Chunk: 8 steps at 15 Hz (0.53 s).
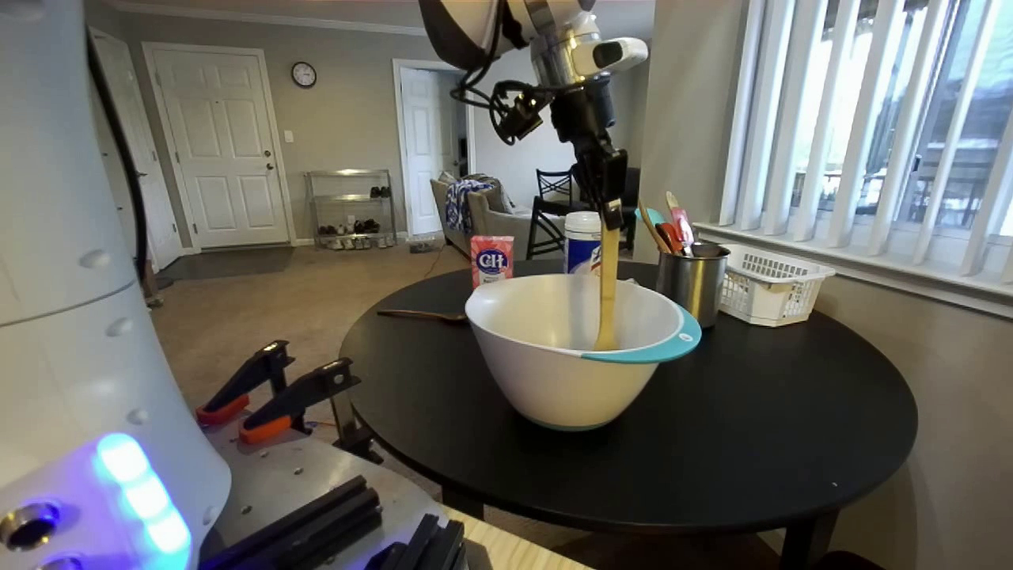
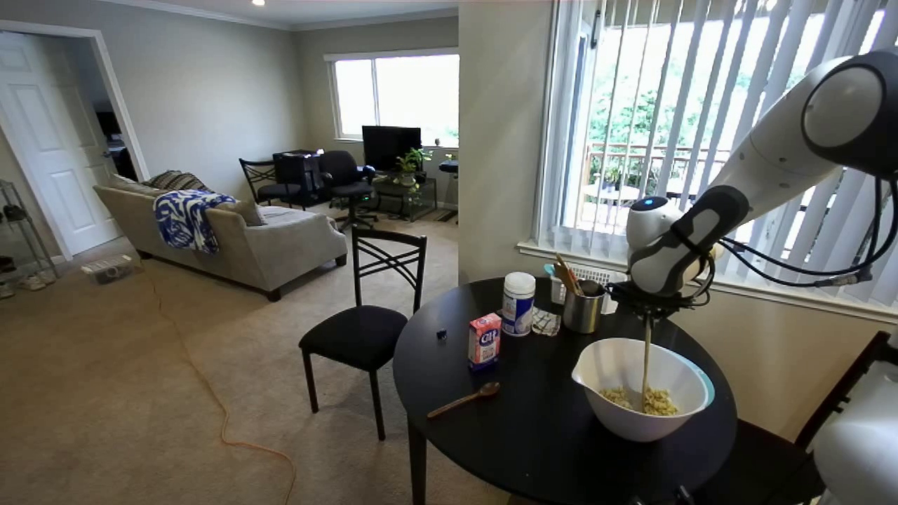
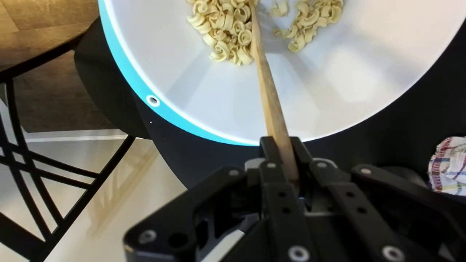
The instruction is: Use the wooden fork to stir in the bowl
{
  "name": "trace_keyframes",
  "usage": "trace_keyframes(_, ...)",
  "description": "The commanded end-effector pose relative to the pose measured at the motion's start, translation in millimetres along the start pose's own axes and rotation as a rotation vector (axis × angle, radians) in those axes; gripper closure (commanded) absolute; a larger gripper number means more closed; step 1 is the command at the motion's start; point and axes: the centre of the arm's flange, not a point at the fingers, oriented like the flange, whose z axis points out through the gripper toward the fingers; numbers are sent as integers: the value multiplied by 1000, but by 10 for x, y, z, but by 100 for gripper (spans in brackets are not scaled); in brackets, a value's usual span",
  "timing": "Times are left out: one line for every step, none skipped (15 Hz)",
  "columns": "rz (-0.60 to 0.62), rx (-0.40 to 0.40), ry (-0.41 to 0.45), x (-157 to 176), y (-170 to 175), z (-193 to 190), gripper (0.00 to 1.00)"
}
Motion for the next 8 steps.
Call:
trace_keyframes(-48,-84,-39,-143,9,71,97)
trace_keyframes(-61,-79,-65,-168,-10,59,97)
trace_keyframes(-71,-89,-92,-195,-33,47,97)
trace_keyframes(-83,-82,-124,-228,-72,29,97)
trace_keyframes(-95,-87,-146,-267,-97,14,97)
trace_keyframes(-108,-93,-165,-306,-127,8,97)
trace_keyframes(-118,-93,-184,-336,-156,-2,97)
trace_keyframes(-125,-90,-198,-362,-182,-17,97)
